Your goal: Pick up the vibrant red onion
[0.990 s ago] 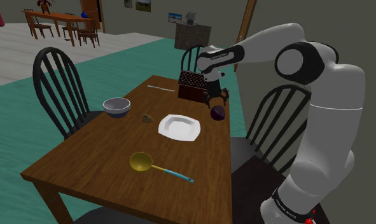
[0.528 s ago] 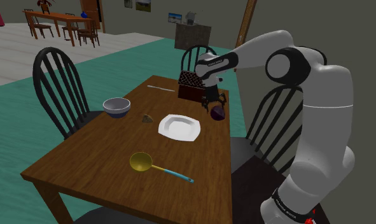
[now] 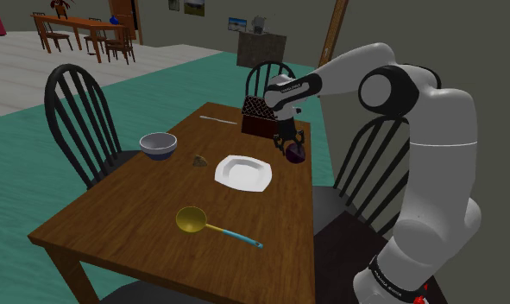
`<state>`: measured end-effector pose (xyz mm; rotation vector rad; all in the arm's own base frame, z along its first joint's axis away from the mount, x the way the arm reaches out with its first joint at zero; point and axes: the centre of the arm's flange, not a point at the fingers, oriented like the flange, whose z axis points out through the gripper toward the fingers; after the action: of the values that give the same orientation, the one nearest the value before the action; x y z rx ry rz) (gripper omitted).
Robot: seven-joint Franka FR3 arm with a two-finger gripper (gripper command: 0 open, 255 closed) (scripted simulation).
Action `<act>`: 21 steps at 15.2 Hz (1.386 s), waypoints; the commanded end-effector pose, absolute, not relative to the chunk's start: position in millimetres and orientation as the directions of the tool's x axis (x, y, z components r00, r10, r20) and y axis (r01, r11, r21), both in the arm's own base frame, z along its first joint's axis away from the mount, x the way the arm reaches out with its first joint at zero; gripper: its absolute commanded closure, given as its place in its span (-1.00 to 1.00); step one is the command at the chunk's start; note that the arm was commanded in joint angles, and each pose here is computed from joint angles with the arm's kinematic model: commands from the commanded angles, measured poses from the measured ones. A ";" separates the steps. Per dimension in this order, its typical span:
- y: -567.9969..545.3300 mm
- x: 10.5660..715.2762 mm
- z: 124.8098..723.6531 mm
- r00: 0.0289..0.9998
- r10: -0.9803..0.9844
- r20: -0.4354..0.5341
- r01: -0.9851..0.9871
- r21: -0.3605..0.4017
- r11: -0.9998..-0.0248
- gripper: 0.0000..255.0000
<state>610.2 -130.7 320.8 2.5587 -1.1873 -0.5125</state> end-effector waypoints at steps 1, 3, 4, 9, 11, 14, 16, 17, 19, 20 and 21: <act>-130.8 609.8 318.7 0.600 -0.774 -0.203 -0.676 0.389 -0.626 1.00; -130.7 610.1 318.3 0.600 -0.774 -0.203 -0.676 0.389 -0.626 1.00; -130.7 610.1 318.4 0.600 -0.774 -0.203 -0.676 0.389 -0.626 1.00; -131.0 609.7 340.1 0.600 -0.774 -0.203 -0.676 0.389 -0.626 1.00; -131.0 609.7 350.6 0.600 -0.774 -0.203 -0.676 0.389 -0.626 1.00; -131.0 609.7 366.5 0.600 -0.774 -0.203 -0.676 0.389 -0.626 1.00; -131.0 609.7 377.0 0.600 -0.774 -0.203 -0.676 0.389 -0.626 1.00; -131.0 609.7 382.3 0.600 -0.774 -0.203 -0.676 0.389 -0.626 1.00; -131.0 609.7 392.9 0.600 -0.774 -0.203 -0.676 0.389 -0.626 1.00; -131.0 609.7 398.2 0.600 -0.774 -0.203 -0.676 0.389 -0.626 1.00; -131.0 609.6 399.0 0.600 -0.774 -0.203 -0.676 0.389 -0.626 1.00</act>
<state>609.4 -131.7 396.0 2.5574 -1.1867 -0.5170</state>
